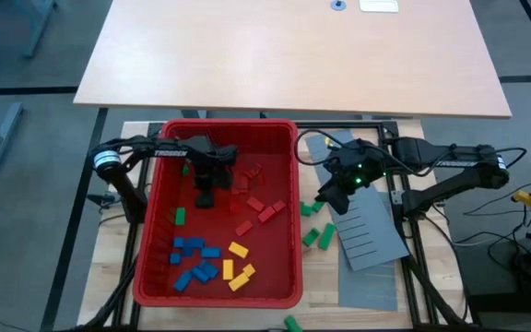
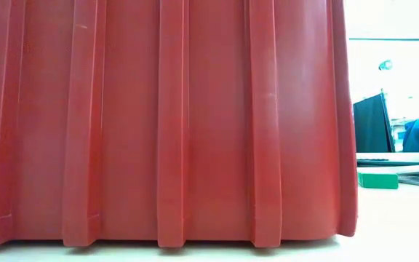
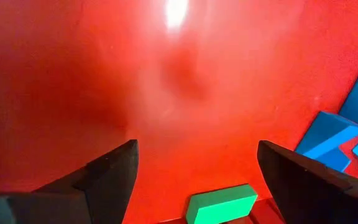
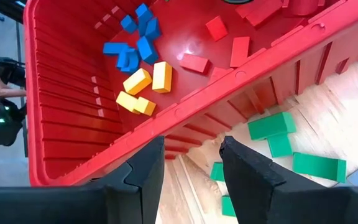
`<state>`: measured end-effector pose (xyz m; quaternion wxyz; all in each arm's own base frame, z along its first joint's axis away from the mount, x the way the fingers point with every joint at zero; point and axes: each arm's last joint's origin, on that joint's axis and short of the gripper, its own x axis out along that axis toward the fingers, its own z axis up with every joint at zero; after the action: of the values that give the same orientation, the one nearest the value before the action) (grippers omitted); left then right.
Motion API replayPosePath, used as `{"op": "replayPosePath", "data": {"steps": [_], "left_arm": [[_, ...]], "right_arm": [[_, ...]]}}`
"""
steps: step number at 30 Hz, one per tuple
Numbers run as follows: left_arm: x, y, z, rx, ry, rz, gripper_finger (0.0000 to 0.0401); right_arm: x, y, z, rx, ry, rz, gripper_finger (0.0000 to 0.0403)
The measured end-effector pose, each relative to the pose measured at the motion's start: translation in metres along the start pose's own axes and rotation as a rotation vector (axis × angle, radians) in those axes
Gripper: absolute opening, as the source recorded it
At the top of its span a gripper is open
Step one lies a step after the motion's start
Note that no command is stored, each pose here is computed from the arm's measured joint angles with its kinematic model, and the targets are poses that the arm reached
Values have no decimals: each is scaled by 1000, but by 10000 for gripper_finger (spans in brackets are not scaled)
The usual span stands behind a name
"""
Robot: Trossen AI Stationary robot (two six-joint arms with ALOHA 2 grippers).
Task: Sort blocks
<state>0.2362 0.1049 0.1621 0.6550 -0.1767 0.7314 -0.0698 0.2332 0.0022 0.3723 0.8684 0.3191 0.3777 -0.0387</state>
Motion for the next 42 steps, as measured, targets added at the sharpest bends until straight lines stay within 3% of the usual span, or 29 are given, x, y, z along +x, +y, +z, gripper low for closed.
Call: {"op": "replayPosePath", "data": {"steps": [13, 22, 37, 42], "left_arm": [[-21, -16, -5, -12, -133, 65, 312], [-41, -14, -14, -15, -192, 338, 312], [-24, 38, -3, -131, -161, 353, 312], [-16, 44, -2, -135, -126, 326, 300]], "right_arm": [[0, 0, 0, -19, 4, 2, 126], [0, 0, -1, -39, 4, 2, 139], [0, 2, -2, -43, 12, 11, 126], [1, 4, -4, -50, 19, 17, 130]]}}
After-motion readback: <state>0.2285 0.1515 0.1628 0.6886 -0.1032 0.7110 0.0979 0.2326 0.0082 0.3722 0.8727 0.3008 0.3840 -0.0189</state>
